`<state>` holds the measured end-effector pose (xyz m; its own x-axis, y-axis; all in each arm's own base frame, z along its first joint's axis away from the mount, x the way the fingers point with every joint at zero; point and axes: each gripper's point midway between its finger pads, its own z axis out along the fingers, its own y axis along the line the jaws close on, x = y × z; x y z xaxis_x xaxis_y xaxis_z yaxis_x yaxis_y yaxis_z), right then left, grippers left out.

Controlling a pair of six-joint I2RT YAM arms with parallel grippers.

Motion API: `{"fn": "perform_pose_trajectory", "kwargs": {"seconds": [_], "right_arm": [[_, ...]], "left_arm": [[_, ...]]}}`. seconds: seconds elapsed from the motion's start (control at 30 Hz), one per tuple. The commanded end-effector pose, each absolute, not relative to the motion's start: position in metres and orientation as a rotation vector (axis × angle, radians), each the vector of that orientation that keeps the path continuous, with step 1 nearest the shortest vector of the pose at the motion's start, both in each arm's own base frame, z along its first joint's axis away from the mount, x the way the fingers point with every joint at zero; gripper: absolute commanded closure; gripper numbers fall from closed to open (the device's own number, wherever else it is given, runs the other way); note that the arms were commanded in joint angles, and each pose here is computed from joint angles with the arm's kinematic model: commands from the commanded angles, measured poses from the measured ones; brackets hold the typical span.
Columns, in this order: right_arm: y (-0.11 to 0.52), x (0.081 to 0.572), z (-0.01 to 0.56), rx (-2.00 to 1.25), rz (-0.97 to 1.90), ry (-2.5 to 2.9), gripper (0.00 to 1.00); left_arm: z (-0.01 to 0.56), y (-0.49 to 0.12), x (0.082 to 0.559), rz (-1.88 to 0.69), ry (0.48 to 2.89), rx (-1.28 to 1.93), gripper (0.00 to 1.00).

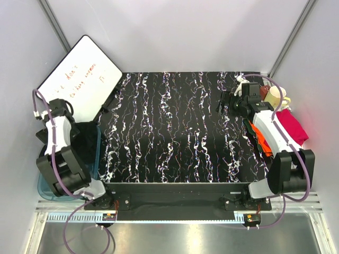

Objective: Fold and stack the t-shirts
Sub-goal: Grab crumpled tshirt from bin with the left arm, then move the tshirt to the center of the board

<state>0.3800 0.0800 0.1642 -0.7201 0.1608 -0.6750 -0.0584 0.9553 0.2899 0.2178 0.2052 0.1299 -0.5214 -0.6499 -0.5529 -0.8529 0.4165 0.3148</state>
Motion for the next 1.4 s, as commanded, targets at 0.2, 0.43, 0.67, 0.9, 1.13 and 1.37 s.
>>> {"fn": "perform_pose_trajectory", "kwargs": {"seconds": [0.2,0.43,0.67,0.9,1.13,1.37], "right_arm": [[0.098,0.399,0.189,-0.003,0.410,2.301,0.00],[0.099,0.394,0.184,-0.007,0.409,2.311,0.00],[0.097,0.387,0.178,-0.006,0.398,2.325,0.00],[0.102,0.389,0.183,-0.018,0.420,2.315,0.00],[0.112,0.394,0.190,-0.034,0.450,2.303,0.00],[0.113,0.395,0.205,-0.044,0.446,2.269,0.00]], "left_arm": [[0.097,0.242,0.243,0.865,2.328,-1.447,0.01],[0.099,0.255,0.243,0.972,2.349,-1.448,1.00],[0.131,0.236,0.211,0.940,2.194,-1.485,1.00],[0.212,0.209,0.226,0.655,1.946,-1.333,1.00],[0.312,0.138,0.292,0.172,1.796,-0.995,1.00],[0.399,-0.025,0.358,-0.346,1.752,-0.423,1.00]]}}
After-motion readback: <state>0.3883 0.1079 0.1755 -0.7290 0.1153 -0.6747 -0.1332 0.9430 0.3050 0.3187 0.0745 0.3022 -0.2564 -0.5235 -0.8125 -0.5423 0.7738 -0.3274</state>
